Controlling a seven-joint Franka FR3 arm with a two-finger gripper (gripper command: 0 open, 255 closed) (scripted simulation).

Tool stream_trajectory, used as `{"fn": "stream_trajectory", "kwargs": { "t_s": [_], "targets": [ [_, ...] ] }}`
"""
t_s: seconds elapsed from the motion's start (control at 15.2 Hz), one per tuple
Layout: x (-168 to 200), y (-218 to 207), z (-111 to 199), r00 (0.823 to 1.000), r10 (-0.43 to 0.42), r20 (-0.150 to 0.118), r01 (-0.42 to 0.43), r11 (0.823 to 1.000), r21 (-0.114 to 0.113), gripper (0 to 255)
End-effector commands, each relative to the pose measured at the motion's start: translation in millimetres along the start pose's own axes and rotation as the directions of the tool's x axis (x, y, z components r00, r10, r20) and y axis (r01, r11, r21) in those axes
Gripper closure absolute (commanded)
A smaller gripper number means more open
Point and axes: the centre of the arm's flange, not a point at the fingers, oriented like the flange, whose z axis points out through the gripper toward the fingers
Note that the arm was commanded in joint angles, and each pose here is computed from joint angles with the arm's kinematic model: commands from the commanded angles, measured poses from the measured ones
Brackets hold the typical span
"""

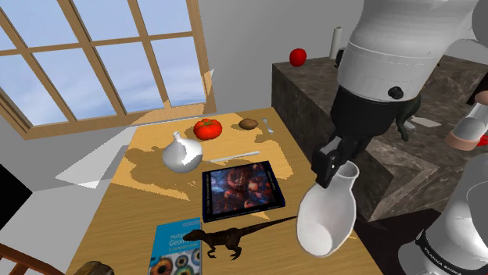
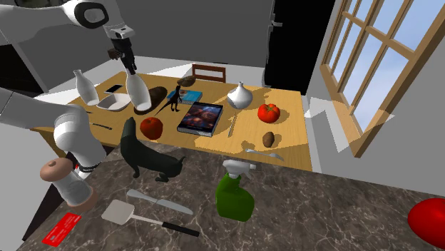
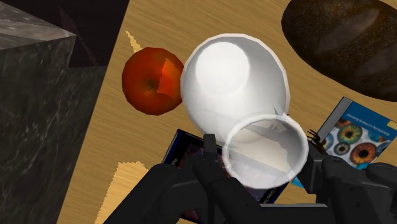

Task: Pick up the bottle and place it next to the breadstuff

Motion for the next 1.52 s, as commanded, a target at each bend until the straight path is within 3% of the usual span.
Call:
{"fn": "stream_trajectory", "kwargs": {
  "t_s": [0.0,1.45],
  "targets": [
    [-1,-1,10,1.000,0.000,-0.001,0.000,1.000,0.001,255],
    [-11,2,126,1.000,0.000,-0.001,0.000,1.000,0.001,255]
  ]
}}
